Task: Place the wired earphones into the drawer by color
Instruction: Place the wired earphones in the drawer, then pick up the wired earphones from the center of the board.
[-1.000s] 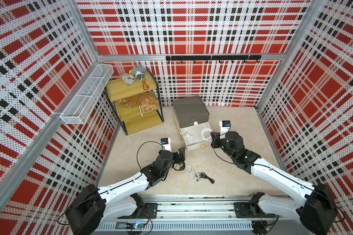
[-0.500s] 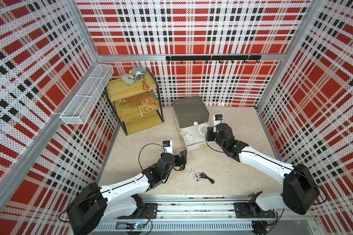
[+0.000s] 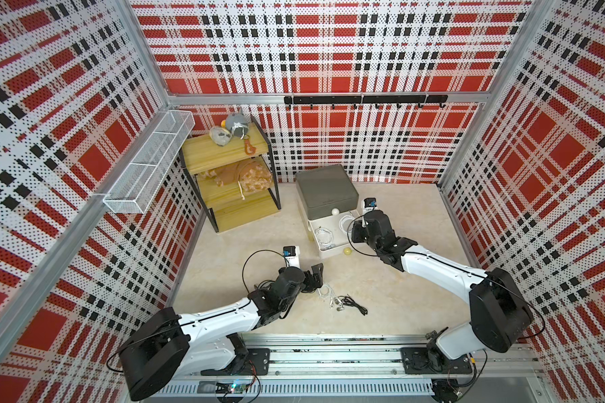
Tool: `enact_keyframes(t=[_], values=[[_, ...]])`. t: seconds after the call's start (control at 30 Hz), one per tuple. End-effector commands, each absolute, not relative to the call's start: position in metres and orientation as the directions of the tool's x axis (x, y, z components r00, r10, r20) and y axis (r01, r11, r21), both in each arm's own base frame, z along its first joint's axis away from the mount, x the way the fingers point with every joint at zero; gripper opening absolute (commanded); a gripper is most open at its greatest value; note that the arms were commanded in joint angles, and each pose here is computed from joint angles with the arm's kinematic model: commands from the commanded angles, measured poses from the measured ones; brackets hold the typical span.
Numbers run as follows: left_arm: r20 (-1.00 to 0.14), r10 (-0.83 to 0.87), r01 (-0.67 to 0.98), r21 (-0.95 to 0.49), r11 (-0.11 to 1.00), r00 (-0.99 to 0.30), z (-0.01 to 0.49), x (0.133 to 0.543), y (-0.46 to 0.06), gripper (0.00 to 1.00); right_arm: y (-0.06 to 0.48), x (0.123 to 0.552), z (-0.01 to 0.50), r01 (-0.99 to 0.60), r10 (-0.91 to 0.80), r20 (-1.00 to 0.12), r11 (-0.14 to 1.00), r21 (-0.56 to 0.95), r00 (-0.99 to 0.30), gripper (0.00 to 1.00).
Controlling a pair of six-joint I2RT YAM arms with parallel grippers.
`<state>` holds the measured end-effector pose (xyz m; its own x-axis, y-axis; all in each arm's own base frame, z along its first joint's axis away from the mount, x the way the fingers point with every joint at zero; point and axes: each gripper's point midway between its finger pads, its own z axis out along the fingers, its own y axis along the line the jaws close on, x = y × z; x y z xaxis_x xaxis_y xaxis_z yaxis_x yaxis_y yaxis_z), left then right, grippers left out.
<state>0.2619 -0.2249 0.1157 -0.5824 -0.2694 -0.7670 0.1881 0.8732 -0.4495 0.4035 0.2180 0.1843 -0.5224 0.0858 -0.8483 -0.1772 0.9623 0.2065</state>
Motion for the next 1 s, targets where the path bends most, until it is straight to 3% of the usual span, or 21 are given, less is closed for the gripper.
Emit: enact_keyframes(t=[0.0, 0.1, 0.4, 0.53, 0.97], values=[[-0.755, -0.248, 0.174, -0.43, 0.886, -0.607, 0.103, 0.257, -0.224, 1.0, 0.224, 0.408, 0.192, -0.19, 0.102, -0.843, 0.954, 0.234, -0.528, 0.15], [-0.753, -0.23, 0.167, -0.41, 0.897, -0.617, 0.098, 0.254, -0.224, 1.0, 0.229, 0.406, 0.194, -0.217, 0.089, -0.833, 0.945, 0.244, -0.546, 0.36], [-0.736, -0.193, 0.158, -0.379, 0.912, -0.649, 0.088, 0.247, -0.23, 0.97, 0.212, 0.39, 0.207, -0.189, 0.109, -0.844, 0.952, 0.241, -0.525, 0.63], [-0.72, -0.182, 0.14, -0.364, 0.921, -0.669, 0.079, 0.242, -0.231, 0.95, 0.195, 0.38, 0.211, -0.157, 0.121, -0.863, 0.962, 0.224, -0.491, 0.68], [-0.658, -0.084, 0.172, -0.316, 0.933, -0.749, 0.051, 0.216, -0.249, 0.83, 0.146, 0.341, 0.197, -0.08, 0.094, -0.898, 0.987, 0.141, -0.429, 0.71]])
